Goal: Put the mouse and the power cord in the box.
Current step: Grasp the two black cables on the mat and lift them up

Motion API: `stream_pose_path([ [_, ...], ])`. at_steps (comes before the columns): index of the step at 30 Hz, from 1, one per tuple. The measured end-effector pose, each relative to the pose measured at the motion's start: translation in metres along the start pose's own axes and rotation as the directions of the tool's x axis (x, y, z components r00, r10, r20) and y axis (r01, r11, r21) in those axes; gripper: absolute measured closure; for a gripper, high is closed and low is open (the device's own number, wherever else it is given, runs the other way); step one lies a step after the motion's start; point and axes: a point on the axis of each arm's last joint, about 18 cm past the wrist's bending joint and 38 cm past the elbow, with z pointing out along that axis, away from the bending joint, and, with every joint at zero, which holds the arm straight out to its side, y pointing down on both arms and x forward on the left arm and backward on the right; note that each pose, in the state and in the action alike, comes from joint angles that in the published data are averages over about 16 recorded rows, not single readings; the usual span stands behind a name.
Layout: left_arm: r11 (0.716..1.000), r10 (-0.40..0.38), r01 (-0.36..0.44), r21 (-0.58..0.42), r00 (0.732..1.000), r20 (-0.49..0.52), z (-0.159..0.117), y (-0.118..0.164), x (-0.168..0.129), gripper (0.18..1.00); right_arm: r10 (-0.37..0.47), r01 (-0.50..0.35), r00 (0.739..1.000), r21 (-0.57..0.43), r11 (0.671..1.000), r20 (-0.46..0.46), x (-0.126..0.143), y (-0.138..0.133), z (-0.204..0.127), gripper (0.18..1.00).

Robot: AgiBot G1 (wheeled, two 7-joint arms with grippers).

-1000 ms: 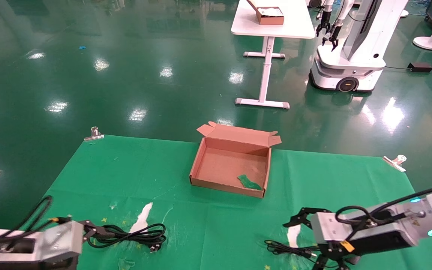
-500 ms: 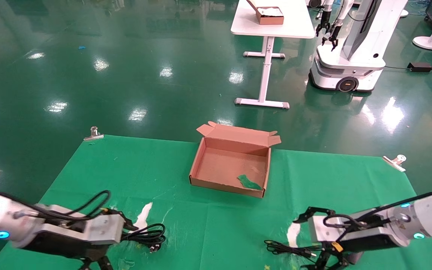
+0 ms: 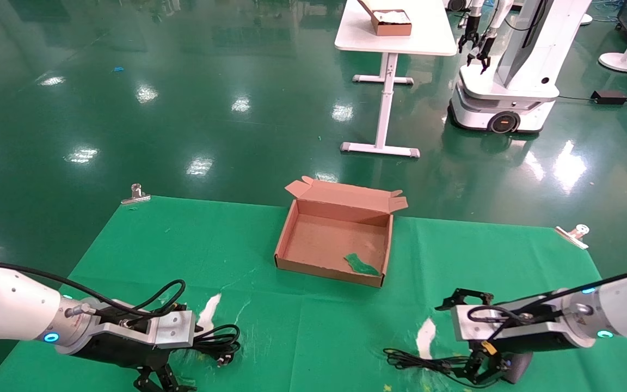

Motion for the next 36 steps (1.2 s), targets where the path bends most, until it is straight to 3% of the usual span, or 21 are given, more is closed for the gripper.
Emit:
stream_pose_path([
  [19,0.996,-0.002,0.012,-0.086,0.993,0.119,0.016,0.015,-0.019,0.184,0.042,-0.042,0.999,-0.012,0.999,0.013,-0.011,0.007,0.011,0.178],
  [36,0.996,0.013,-0.006,-0.089,0.997,0.078,0.008,0.021,-0.012,0.184,0.066,-0.066,0.998,-0.03,0.997,0.011,-0.016,0.014,0.012,0.18],
])
